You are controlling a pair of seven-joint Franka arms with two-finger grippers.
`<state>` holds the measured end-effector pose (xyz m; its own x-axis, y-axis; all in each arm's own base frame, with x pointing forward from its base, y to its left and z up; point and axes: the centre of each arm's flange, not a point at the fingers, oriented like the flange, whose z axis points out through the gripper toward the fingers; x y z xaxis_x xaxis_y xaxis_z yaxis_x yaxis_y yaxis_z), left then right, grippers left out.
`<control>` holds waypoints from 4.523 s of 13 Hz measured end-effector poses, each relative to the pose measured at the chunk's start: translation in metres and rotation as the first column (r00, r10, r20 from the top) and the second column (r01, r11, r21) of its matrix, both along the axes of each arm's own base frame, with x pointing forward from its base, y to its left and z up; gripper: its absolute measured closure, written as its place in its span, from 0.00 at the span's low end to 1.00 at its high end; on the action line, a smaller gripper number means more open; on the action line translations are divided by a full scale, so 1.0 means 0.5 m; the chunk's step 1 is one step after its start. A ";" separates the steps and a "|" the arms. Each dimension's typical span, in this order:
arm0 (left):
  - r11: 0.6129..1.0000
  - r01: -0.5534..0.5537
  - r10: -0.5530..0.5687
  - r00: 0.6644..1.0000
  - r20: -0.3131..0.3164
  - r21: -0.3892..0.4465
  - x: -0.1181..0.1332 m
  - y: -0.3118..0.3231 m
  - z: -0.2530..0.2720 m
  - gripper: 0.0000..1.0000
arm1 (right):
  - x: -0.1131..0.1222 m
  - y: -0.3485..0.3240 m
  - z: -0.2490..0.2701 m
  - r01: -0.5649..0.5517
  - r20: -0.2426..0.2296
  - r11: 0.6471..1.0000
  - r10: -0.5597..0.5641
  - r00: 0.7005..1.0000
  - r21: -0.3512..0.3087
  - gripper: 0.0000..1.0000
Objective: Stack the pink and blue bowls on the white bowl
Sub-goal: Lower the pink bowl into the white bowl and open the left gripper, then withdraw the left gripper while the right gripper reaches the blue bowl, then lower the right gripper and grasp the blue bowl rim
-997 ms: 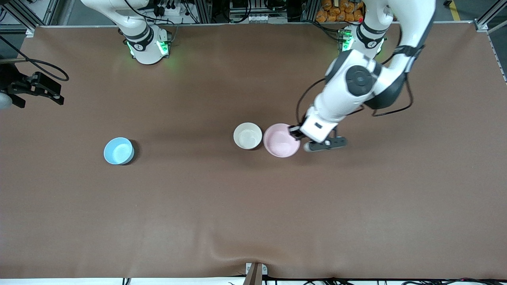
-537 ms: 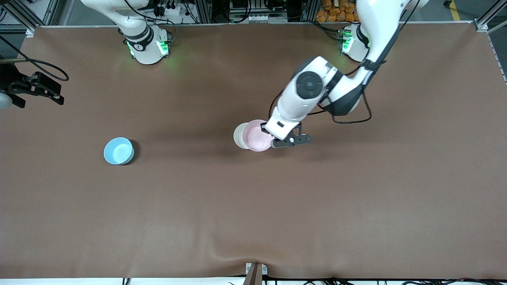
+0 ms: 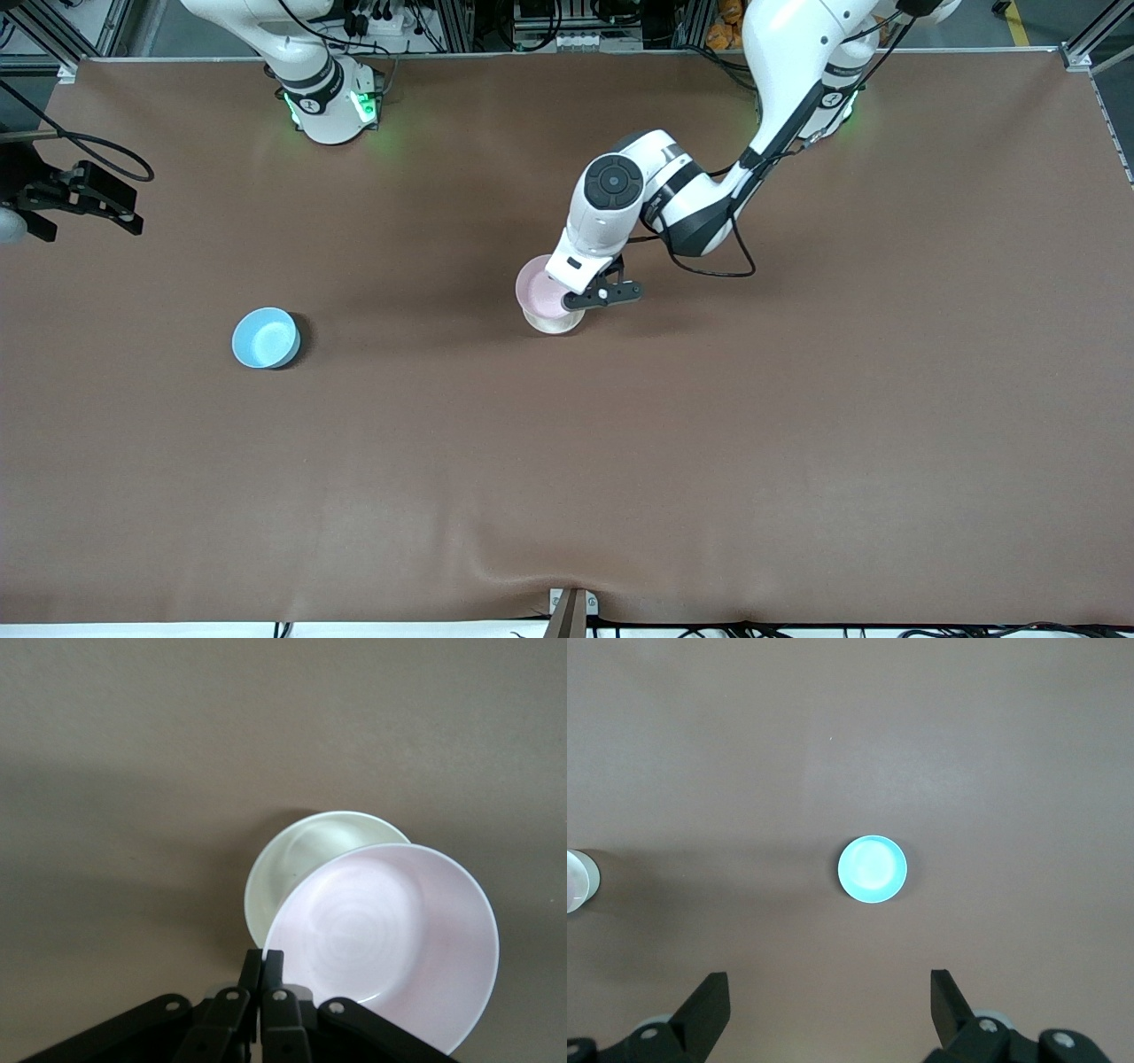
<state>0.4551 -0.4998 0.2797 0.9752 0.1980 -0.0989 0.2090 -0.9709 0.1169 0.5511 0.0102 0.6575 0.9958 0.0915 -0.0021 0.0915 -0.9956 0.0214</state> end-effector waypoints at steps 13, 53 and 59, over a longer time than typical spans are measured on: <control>0.999 -0.010 0.010 1.000 0.002 0.030 -0.008 0.004 -0.061 0.97 | 0.000 0.002 0.000 -0.001 0.002 1.000 0.001 1.000 0.009 0.00; 0.985 -0.018 0.011 0.999 0.039 0.169 0.173 0.972 0.760 0.00 | 0.035 -0.283 -0.853 0.128 -0.160 0.985 -0.110 0.981 0.111 0.46; 0.992 0.026 -0.029 0.999 0.022 0.126 0.143 0.968 0.784 0.00 | 0.027 -0.282 -0.875 0.076 -0.142 0.989 -0.058 0.988 0.123 0.60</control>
